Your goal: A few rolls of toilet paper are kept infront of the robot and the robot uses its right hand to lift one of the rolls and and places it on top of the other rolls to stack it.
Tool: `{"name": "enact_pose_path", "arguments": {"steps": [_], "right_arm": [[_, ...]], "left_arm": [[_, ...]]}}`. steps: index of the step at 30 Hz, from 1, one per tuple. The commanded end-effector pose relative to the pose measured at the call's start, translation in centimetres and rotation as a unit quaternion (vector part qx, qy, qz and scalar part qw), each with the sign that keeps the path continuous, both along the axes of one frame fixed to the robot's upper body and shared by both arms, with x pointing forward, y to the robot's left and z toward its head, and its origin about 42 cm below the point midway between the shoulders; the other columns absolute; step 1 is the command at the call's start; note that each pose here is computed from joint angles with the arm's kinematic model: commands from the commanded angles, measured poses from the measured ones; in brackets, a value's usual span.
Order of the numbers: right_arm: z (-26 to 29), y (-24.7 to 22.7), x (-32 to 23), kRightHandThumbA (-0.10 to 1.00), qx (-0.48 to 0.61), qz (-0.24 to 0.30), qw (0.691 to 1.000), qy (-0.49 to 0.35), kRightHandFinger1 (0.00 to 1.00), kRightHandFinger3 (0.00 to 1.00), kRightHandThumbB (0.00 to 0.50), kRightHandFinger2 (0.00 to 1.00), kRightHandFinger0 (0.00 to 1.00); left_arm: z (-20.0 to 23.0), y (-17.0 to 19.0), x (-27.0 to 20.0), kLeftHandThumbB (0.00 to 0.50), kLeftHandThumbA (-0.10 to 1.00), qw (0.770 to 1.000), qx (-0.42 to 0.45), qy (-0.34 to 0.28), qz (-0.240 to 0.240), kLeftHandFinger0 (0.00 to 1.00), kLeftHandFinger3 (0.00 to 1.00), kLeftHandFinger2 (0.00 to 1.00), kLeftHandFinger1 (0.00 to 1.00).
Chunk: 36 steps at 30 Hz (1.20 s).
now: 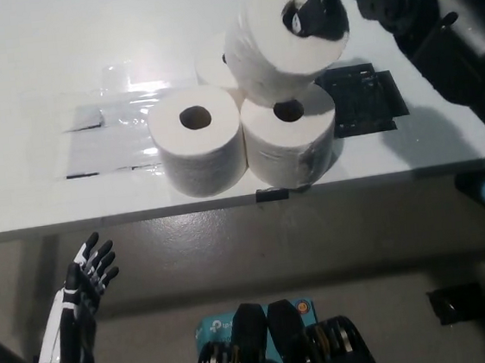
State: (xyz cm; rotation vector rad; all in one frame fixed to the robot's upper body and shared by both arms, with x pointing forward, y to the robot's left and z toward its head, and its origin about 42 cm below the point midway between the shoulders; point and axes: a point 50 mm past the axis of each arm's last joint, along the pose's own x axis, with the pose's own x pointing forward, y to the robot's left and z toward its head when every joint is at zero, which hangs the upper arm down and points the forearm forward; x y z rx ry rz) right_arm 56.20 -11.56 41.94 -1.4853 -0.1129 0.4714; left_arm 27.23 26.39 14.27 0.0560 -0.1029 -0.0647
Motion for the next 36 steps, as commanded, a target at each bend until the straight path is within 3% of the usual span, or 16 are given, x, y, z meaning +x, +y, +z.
{"name": "enact_pose_path", "arguments": {"steps": [1,3,6,12,16,18,19,20,25,27,28,29,31,33,35,36], "right_arm": [[1.6,1.3,-0.2,-0.05,-0.021,0.015,1.0,-0.013,0.27,0.29,0.147,0.47,0.02],[0.8,1.6,0.1,-0.01,-0.032,0.012,0.999,-0.008,0.29,0.38,0.163,0.4,0.09],[0.6,2.0,0.1,-0.02,-0.034,0.016,0.999,-0.007,0.12,0.44,0.167,0.24,0.01],[0.6,2.8,0.1,-0.04,-0.03,0.027,0.999,-0.006,0.21,0.64,0.164,0.33,0.08],[0.7,3.5,0.1,-0.1,-0.029,0.028,0.999,-0.01,0.02,0.32,0.163,0.12,0.0],[0.8,3.6,0.1,-0.1,-0.029,0.029,0.999,-0.011,0.02,0.31,0.16,0.14,0.0],[0.9,3.7,0.1,-0.1,-0.029,0.029,0.999,-0.011,0.06,0.49,0.158,0.21,0.02],[1.0,3.9,0.2,-0.1,-0.03,0.028,0.999,-0.011,0.07,0.53,0.157,0.19,0.02],[1.3,4.4,0.2,-0.09,-0.027,0.031,0.999,-0.015,0.01,0.38,0.151,0.16,0.0],[1.4,4.5,0.2,-0.05,-0.024,0.03,0.999,-0.014,0.16,0.43,0.146,0.29,0.15],[1.5,4.6,0.3,0.0,-0.023,0.028,0.999,-0.013,0.35,0.47,0.152,0.45,0.34],[1.6,4.7,0.3,0.09,-0.018,0.027,0.999,-0.008,0.26,0.51,0.156,0.4,0.25],[1.7,4.9,0.3,0.31,-0.021,0.025,0.999,-0.01,0.41,0.81,0.183,0.6,0.36],[1.9,5.0,0.4,0.54,-0.027,0.026,0.999,-0.007,0.71,1.0,0.242,0.9,0.57],[2.1,4.9,0.6,0.66,-0.019,0.027,0.999,0.001,1.0,1.0,0.313,1.0,0.79],[2.1,4.8,0.7,0.67,-0.017,0.027,0.999,0.003,1.0,1.0,0.322,1.0,0.82]], "left_arm": [[1.2,0.1,0.0,0.459,1.0,0.999,0.009,-0.03,-0.01,1.0,1.0,1.0,1.0],[1.3,0.0,0.0,0.45,1.0,0.999,0.01,-0.029,-0.011,1.0,1.0,1.0,1.0],[1.2,0.1,0.1,0.448,1.0,1.0,0.006,-0.029,-0.01,1.0,1.0,1.0,1.0],[1.2,0.0,0.2,0.411,1.0,0.999,0.007,-0.029,-0.013,1.0,1.0,1.0,1.0],[1.2,-0.1,0.2,0.424,1.0,0.999,0.009,-0.03,-0.013,1.0,1.0,1.0,1.0],[1.3,-0.1,0.2,0.428,1.0,0.999,0.014,-0.029,-0.014,1.0,1.0,1.0,1.0],[1.3,-0.1,0.3,0.419,1.0,0.999,0.014,-0.028,-0.015,1.0,1.0,1.0,1.0],[1.4,0.0,0.3,0.404,1.0,0.999,0.011,-0.029,-0.016,1.0,1.0,1.0,1.0],[1.4,0.0,0.4,0.351,1.0,0.999,0.007,-0.032,-0.016,1.0,1.0,1.0,1.0],[1.4,0.0,0.4,0.338,1.0,0.999,0.01,-0.033,-0.015,1.0,1.0,1.0,1.0],[1.4,0.0,0.4,0.337,1.0,0.999,0.012,-0.032,-0.015,1.0,1.0,1.0,1.0],[1.4,0.0,0.4,0.338,1.0,0.999,0.013,-0.032,-0.015,1.0,1.0,1.0,1.0],[1.5,0.0,0.4,0.335,1.0,0.999,0.013,-0.032,-0.016,1.0,1.0,1.0,1.0],[1.5,0.0,0.4,0.332,1.0,0.999,0.014,-0.032,-0.017,1.0,1.0,1.0,1.0],[1.5,0.0,0.3,0.334,1.0,0.999,0.012,-0.031,-0.015,1.0,1.0,1.0,1.0],[1.4,-0.1,0.3,0.336,1.0,0.999,0.012,-0.031,-0.015,1.0,1.0,1.0,1.0]]}}
